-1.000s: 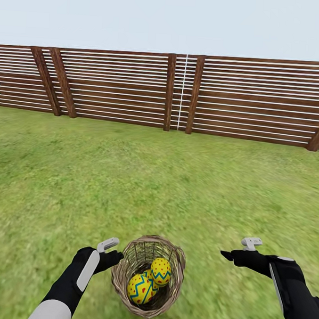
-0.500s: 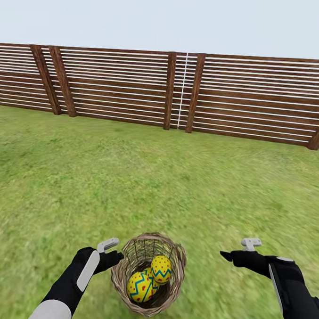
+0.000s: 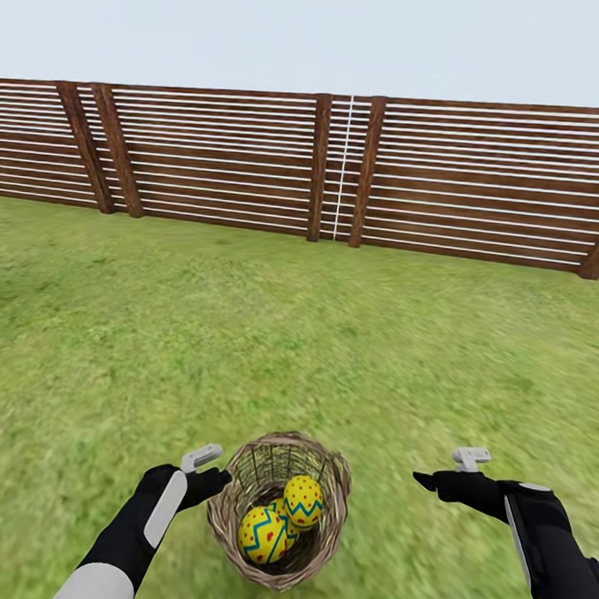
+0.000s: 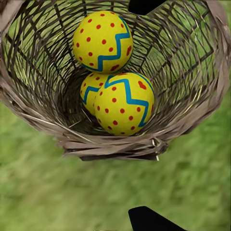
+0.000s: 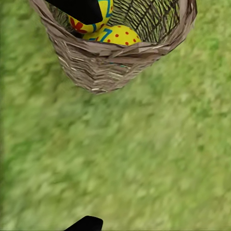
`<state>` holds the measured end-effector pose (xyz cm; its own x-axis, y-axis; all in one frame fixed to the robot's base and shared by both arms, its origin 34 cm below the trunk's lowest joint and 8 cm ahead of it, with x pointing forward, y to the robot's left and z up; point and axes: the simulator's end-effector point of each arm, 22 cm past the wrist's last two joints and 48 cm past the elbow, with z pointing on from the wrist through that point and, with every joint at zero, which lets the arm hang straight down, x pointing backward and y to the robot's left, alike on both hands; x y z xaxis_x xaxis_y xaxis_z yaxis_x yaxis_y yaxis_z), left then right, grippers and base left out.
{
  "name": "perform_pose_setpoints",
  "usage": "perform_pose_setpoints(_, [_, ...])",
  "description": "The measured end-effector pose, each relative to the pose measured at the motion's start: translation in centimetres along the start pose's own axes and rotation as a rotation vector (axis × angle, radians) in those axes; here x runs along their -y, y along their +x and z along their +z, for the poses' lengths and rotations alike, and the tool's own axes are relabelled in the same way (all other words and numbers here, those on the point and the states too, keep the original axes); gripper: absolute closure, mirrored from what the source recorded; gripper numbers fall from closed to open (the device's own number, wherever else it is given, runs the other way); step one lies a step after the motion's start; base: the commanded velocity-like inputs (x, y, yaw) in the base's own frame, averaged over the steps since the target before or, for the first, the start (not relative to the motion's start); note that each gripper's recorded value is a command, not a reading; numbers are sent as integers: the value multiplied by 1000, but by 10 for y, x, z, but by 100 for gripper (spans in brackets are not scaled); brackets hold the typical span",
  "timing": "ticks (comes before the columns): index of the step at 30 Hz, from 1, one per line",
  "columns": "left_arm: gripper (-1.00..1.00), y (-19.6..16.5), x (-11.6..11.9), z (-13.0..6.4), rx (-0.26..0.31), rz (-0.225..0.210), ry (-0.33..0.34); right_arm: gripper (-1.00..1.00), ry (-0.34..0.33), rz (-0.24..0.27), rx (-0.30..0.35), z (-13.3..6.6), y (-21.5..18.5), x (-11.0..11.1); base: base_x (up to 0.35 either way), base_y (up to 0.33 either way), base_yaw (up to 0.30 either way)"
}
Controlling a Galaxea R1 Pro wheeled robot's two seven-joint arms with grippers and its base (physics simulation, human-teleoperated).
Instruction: Take the three Easter eggs out of the wicker basket on the lawn in the garden, then place them on the lawn next to a single tree (choose any tree) so that all three eggs are next to the same tree and none are left in the basket.
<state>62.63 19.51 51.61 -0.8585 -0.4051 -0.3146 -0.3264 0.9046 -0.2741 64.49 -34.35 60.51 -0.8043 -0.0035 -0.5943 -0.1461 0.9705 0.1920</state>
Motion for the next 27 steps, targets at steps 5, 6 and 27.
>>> perform_pose_setpoints(5, [-100, 3, -3, 8, 7, -1, -1, -100, -1, 0, 1, 7, 7, 1, 0, 0, 0])
perform_pose_setpoints(6, [-100, 4, -4, 10, 7, -1, -1, -100, -1, 0, 1, 8, 8, 2, 0, 0, 0])
perform_pose_setpoints(27, [-100, 21, -20, 46, 8, -3, -3, -100, -2, 1, 0, 38, 39, 9, 0, 0, 0])
